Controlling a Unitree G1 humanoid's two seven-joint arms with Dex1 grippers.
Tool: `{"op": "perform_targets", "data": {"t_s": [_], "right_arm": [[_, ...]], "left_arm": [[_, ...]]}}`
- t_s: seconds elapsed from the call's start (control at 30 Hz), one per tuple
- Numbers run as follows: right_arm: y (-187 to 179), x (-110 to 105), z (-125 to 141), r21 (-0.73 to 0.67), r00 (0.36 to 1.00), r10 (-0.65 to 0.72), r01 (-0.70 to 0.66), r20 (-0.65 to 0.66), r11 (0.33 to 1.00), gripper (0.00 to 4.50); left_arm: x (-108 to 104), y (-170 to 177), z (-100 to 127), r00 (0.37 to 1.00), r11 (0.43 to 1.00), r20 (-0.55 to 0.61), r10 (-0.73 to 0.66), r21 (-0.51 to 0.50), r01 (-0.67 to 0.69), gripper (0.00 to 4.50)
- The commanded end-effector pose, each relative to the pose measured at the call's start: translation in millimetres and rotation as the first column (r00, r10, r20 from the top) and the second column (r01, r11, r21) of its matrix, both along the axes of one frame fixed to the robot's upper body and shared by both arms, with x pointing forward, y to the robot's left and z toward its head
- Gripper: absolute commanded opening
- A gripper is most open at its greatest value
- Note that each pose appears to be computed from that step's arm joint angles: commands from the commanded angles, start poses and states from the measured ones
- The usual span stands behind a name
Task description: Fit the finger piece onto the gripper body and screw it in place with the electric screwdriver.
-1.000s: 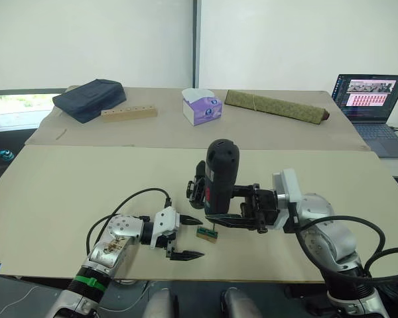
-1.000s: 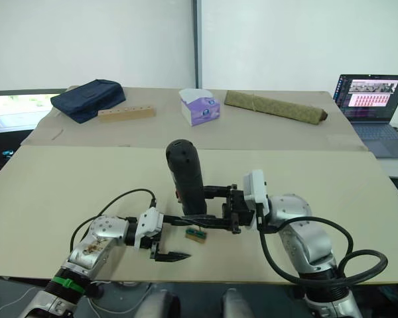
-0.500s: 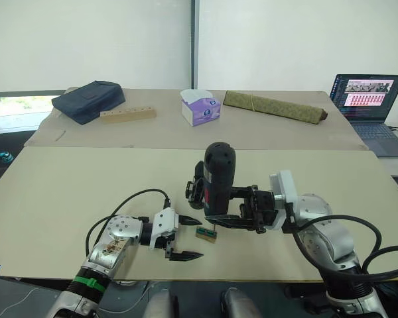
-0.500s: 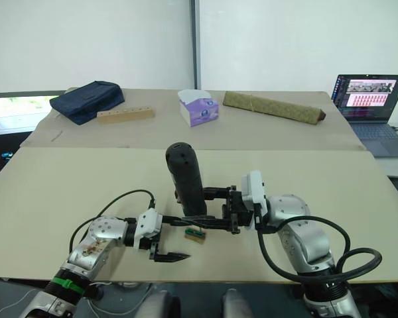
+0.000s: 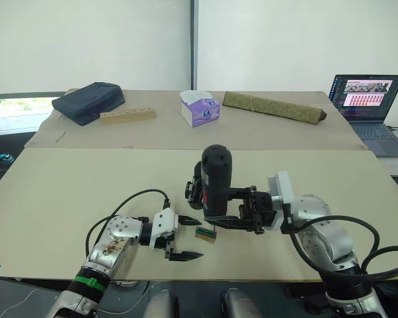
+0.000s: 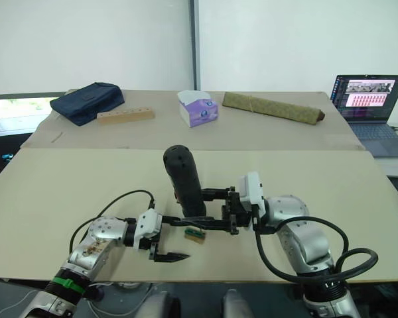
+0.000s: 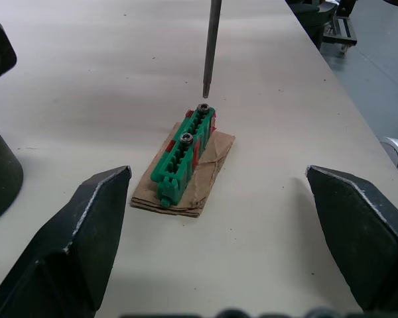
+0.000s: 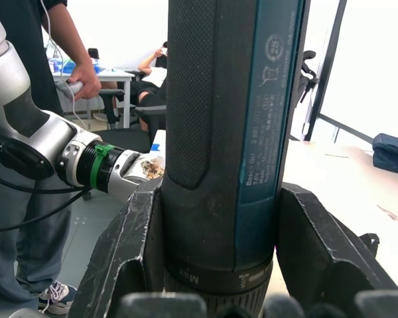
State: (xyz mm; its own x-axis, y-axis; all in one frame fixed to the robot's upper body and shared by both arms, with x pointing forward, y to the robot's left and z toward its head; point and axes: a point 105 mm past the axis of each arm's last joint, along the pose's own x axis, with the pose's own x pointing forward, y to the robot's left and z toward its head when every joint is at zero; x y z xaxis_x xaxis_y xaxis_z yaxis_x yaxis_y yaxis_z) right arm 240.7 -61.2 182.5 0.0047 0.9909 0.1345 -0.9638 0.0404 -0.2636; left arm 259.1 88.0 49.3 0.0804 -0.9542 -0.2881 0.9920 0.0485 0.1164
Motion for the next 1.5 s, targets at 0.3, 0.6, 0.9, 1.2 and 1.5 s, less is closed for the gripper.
{"op": "perform_targets", "data": {"t_s": [0.3, 0.6, 0.9, 1.2, 1.5], "right_arm": [[1, -4, 9, 0.034, 0.998, 0.015, -0.017, 0.058, 0.999, 1.91], [0, -3, 8, 0.038, 0.998, 0.013, -0.015, 0.061, 0.999, 1.91], [0, -4, 6, 0.034, 0.998, 0.021, -0.023, 0.056, 0.999, 1.91], [1, -6, 5, 0.032, 0.998, 0.022, -0.023, 0.052, 0.999, 1.91], [2, -5, 3, 0.031, 0.999, 0.021, -0.023, 0.05, 0.999, 1.91]], "left_arm": [[-7, 9, -28, 0.994, 0.998, -0.105, 0.042, 0.059, -0.036, 4.5], [-9, 8, -26, 0.994, 0.998, -0.105, 0.04, 0.058, -0.034, 4.5], [-8, 6, -18, 0.994, 0.998, -0.099, 0.036, 0.059, -0.03, 4.5], [-9, 7, -18, 0.993, 0.998, -0.109, 0.039, 0.062, -0.032, 4.5], [-9, 8, -23, 0.992, 0.997, -0.114, 0.046, 0.063, -0.039, 4.5]]}}
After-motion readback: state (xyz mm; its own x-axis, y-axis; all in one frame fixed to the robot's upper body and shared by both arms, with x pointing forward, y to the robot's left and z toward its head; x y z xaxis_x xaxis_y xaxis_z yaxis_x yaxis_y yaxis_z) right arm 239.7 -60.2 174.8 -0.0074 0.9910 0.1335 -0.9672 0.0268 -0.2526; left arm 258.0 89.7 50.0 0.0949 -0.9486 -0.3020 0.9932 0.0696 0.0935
